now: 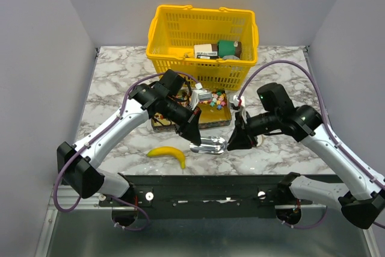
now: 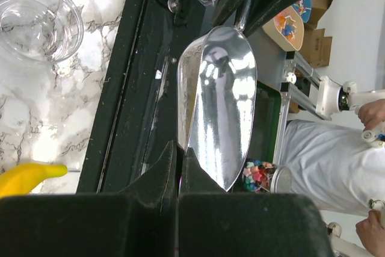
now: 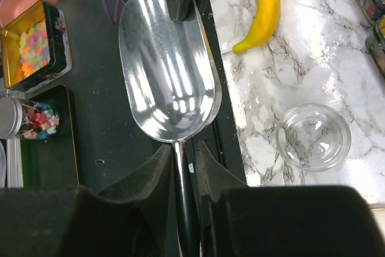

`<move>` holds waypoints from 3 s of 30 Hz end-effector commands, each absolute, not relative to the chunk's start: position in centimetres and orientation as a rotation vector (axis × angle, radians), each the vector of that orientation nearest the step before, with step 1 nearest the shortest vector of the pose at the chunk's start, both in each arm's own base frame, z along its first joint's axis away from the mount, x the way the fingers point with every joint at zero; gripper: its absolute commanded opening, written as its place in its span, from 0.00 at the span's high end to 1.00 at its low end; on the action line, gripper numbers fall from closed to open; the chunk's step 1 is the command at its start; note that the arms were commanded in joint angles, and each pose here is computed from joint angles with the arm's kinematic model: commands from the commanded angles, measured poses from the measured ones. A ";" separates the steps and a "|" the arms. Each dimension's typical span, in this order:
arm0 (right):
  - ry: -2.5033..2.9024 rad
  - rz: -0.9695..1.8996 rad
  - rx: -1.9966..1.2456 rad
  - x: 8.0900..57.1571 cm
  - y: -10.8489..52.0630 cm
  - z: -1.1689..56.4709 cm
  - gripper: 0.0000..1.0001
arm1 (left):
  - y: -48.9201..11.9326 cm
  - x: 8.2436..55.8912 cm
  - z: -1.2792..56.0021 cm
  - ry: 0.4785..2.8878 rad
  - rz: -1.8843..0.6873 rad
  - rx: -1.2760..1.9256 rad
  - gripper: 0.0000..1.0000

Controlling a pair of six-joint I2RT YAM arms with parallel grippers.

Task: Pack the candies
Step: Adjust the spatula, then scoop the fake candies from the storage box.

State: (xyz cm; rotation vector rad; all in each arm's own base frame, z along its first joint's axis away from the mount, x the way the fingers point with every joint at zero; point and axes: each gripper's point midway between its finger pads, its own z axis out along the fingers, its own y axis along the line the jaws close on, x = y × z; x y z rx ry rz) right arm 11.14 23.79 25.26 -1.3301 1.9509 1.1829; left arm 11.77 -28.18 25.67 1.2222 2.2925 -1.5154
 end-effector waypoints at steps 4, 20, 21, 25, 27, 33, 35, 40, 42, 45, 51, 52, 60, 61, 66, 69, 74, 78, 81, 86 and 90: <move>2.018 1.197 -1.318 11.3 24.4 23.9 0.92 | -29.0 11.7 27.9 2.138 -1.601 1.287 1.00; 2.185 1.150 -1.014 14.5 25.8 22.9 0.99 | -21.0 28.3 28.0 2.226 -0.931 0.323 0.01; 2.211 1.149 -0.977 14.7 25.9 22.9 0.99 | -20.3 29.3 27.9 2.215 -0.875 0.269 0.01; 2.262 1.094 -0.801 17.0 26.4 23.6 0.99 | -17.9 30.7 27.0 2.188 -0.718 0.104 0.01; 2.307 1.098 -0.684 17.7 26.7 23.8 0.99 | -17.0 31.4 27.0 2.166 -0.662 0.038 0.01; 2.338 1.046 -0.341 21.5 27.5 24.7 0.99 | -14.8 32.4 25.8 2.145 -0.538 -0.107 0.01; 2.363 1.000 -0.224 22.7 27.3 24.3 0.99 | -14.3 32.7 24.6 2.171 -0.502 -0.148 0.01; 2.536 0.922 0.078 24.1 27.5 21.0 0.99 | -14.6 33.5 21.2 2.250 -0.481 -0.199 0.01; 2.567 0.897 0.136 24.2 27.4 20.4 0.99 | -15.7 33.4 20.5 2.270 -0.542 -0.166 0.02; 2.599 0.854 0.272 24.7 27.2 19.3 0.99 | -16.5 33.7 19.4 2.286 -0.575 -0.135 0.02; 2.611 0.784 0.505 26.4 27.5 17.7 0.99 | -17.4 34.5 17.5 2.331 -0.588 -0.089 0.02; 2.618 0.739 0.563 26.7 27.1 17.2 0.99 | -17.5 34.6 16.8 2.350 -0.585 -0.093 0.02; 2.663 0.638 0.718 28.4 27.9 14.2 0.99 | -18.7 36.0 15.7 2.362 -0.614 -0.068 0.03; 2.665 0.625 0.727 28.9 28.2 13.9 0.99 | -19.1 35.9 15.4 2.372 -0.629 -0.051 0.03; 2.650 0.570 0.791 30.4 28.5 13.1 0.99 | -20.7 36.0 14.6 2.377 -0.673 -0.004 0.04; 2.655 0.559 0.839 31.0 29.2 12.2 0.99 | -21.5 36.2 13.8 2.394 -0.679 0.014 0.05; 2.673 0.537 0.913 31.2 30.0 10.4 0.99 | -22.6 36.6 12.2 2.446 -0.671 0.030 0.09; 2.667 0.510 0.974 31.0 29.7 9.2 0.99 | -23.5 36.5 11.3 2.464 -0.672 0.054 0.09; 2.663 0.465 1.022 30.9 29.3 8.0 0.99 | -24.1 36.6 10.6 2.476 -0.673 0.066 0.11; 2.655 0.421 1.048 31.0 29.1 7.4 0.99 | -24.6 36.1 9.1 2.524 -0.641 0.096 0.16; 2.633 0.407 1.003 31.4 29.2 8.1 0.99 | -24.1 35.8 8.0 2.561 -0.592 0.083 0.21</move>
